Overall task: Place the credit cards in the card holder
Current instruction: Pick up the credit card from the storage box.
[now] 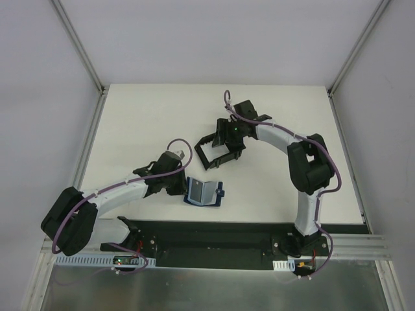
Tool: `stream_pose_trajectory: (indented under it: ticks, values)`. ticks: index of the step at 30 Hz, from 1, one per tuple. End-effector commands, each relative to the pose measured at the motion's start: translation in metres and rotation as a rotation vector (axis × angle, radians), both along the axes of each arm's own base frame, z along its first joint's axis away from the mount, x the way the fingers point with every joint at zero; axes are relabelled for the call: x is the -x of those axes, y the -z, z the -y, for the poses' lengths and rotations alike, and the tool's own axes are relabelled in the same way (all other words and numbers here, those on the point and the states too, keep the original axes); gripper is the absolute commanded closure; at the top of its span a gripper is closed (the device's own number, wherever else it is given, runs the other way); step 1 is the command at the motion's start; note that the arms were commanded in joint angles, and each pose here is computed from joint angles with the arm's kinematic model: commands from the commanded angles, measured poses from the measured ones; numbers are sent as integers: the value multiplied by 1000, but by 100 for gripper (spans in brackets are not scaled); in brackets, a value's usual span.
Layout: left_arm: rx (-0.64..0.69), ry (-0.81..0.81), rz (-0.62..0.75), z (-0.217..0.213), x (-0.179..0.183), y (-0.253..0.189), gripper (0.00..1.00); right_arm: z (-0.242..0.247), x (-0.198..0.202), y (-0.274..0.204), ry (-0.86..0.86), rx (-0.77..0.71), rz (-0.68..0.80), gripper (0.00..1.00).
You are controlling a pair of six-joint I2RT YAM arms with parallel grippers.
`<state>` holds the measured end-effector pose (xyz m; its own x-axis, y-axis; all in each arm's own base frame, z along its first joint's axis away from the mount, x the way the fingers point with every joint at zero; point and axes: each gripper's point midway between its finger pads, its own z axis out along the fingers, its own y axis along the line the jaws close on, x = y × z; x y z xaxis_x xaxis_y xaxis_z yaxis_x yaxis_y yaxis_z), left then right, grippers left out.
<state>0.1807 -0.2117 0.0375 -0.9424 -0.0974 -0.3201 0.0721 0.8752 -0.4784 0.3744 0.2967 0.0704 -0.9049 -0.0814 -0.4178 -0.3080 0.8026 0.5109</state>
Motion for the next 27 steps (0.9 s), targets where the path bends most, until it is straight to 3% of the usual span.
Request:
stream_pose_trajectory:
  ticks: [1, 27]
  values:
    - [-4, 16, 16, 2, -5, -5, 100, -8, 1, -36, -12, -88, 43, 30]
    - [-17, 20, 6, 2, -5, -1, 100, -3, -1, -42, 17, -109, 49, 64]
